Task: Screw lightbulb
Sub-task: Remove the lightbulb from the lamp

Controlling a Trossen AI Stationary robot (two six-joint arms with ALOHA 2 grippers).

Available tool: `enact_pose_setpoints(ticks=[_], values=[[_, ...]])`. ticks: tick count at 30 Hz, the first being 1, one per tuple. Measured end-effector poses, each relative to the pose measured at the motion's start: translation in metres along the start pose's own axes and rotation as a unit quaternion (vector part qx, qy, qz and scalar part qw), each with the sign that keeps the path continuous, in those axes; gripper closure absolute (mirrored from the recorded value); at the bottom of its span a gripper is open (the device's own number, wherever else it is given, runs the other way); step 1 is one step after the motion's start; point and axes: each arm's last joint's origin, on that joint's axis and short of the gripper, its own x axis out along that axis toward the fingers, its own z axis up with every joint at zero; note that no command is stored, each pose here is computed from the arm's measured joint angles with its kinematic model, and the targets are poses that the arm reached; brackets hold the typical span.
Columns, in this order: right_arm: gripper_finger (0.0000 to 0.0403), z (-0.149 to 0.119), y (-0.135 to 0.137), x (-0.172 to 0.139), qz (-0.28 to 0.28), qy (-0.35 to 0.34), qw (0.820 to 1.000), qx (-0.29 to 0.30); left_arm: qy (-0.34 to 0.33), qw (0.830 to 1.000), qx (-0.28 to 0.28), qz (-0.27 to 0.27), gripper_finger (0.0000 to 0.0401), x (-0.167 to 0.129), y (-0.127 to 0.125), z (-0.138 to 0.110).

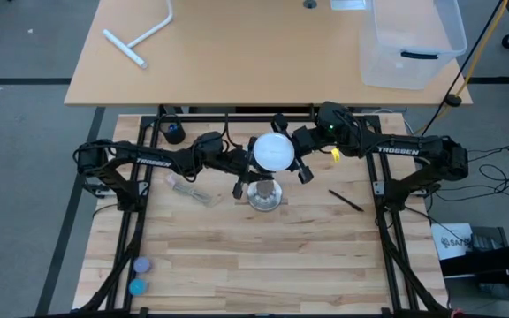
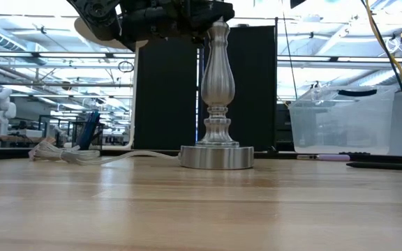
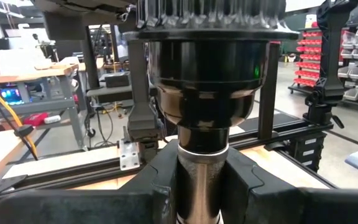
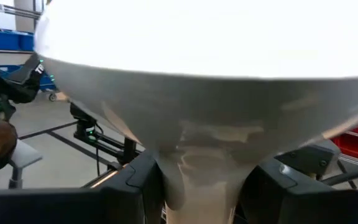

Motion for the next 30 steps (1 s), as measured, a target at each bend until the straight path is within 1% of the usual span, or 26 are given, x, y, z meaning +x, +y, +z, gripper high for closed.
enact_pose_setpoints(ticks=[4,7,8,15,20,24,27,30], values=[[0.0252,0.001,0.0,0.0,0.003,-0.008,1.0,0.003,0.001,1.0,-0.001,0.001,0.0329,0.0,0.0,0.0],[0.0251,0.002,0.002,0.002,-0.011,-0.009,1.0,0.004,0.004,1.0,-0.004,0.004,0.0329,0.0,0.0,-0.001],[0.0244,0.002,0.002,0.003,-0.014,-0.009,1.0,0.003,0.004,1.0,-0.004,0.004,0.0329,0.0,0.0,-0.001],[0.0156,0.003,0.006,0.006,-0.007,-0.015,1.0,0.007,0.007,1.0,-0.005,0.004,0.0329,0.0,0.0,-0.001],[0.0112,0.004,0.008,0.002,-0.012,0.004,1.0,0.011,0.008,1.0,-0.009,0.012,0.0329,0.0,0.001,-0.002],[0.0099,0.012,0.016,-0.011,-0.053,0.041,0.998,-0.009,0.01,1.0,-0.014,0.021,0.0329,0.0,0.001,-0.002],[0.0098,0.03,0.022,-0.032,-0.106,0.053,0.992,-0.044,0.012,1.0,-0.015,0.021,0.0329,-0.001,0.002,-0.002],[0.0098,0.043,0.027,-0.052,-0.159,0.07,0.983,-0.053,0.013,0.999,-0.016,0.026,0.0329,-0.003,0.004,-0.003]])
